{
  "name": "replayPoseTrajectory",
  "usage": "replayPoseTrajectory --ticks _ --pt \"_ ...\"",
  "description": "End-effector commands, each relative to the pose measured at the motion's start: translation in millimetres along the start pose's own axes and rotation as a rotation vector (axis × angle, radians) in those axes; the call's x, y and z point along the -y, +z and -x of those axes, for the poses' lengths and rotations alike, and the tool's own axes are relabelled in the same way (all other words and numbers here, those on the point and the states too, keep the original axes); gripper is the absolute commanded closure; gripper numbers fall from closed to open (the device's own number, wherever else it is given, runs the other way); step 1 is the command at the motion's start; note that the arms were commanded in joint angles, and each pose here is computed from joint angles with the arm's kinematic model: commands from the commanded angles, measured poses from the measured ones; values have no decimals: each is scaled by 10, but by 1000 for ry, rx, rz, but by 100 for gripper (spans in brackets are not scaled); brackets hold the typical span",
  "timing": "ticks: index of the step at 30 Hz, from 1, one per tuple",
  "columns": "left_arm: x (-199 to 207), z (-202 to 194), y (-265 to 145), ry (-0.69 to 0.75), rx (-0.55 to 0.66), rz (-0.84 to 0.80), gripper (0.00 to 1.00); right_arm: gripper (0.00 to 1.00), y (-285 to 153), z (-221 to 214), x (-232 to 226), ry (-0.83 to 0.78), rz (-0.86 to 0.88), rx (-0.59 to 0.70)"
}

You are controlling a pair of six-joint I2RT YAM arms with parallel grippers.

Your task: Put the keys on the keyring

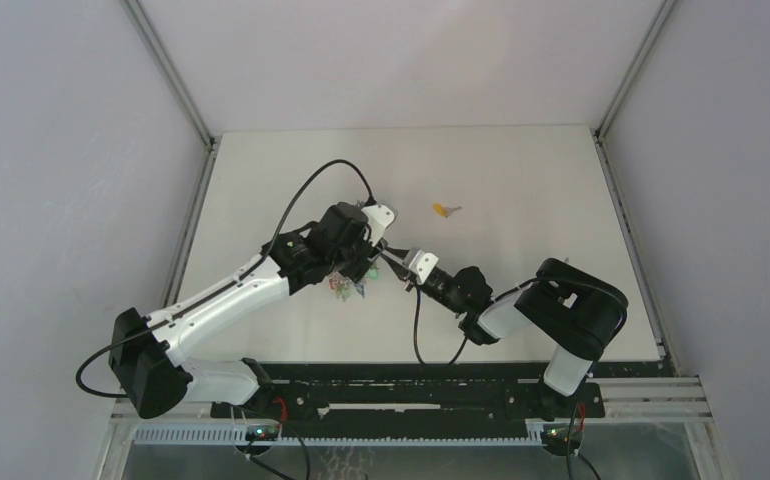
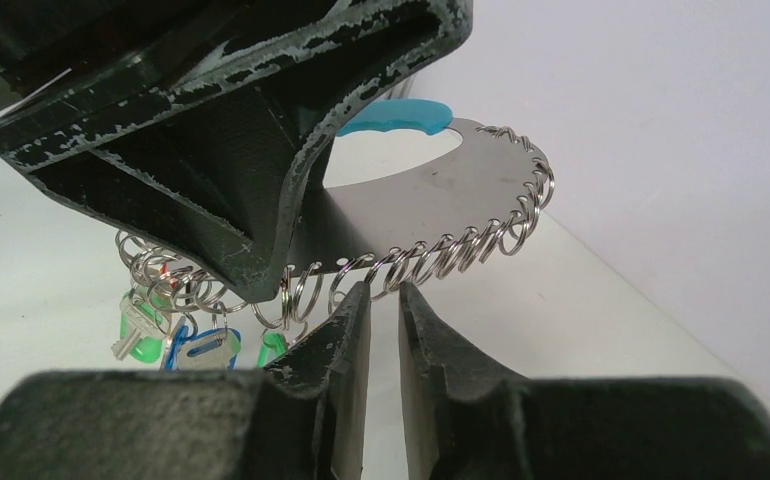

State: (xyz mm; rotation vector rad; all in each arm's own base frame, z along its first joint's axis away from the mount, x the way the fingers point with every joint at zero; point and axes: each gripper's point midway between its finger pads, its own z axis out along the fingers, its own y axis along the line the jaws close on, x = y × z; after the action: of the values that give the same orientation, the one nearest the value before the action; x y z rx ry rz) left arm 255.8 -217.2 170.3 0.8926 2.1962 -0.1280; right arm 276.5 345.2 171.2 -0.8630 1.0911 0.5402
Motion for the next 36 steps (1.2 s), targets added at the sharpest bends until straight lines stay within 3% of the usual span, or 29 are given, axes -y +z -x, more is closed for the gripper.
replayPoseTrajectory --ticks 1,36 --pt "-83 502 -264 -12 153 17 91 83 -3 95 10 -14 9 40" --pt "11 512 -265 -25 161 -34 92 82 89 149 -43 2 12 59"
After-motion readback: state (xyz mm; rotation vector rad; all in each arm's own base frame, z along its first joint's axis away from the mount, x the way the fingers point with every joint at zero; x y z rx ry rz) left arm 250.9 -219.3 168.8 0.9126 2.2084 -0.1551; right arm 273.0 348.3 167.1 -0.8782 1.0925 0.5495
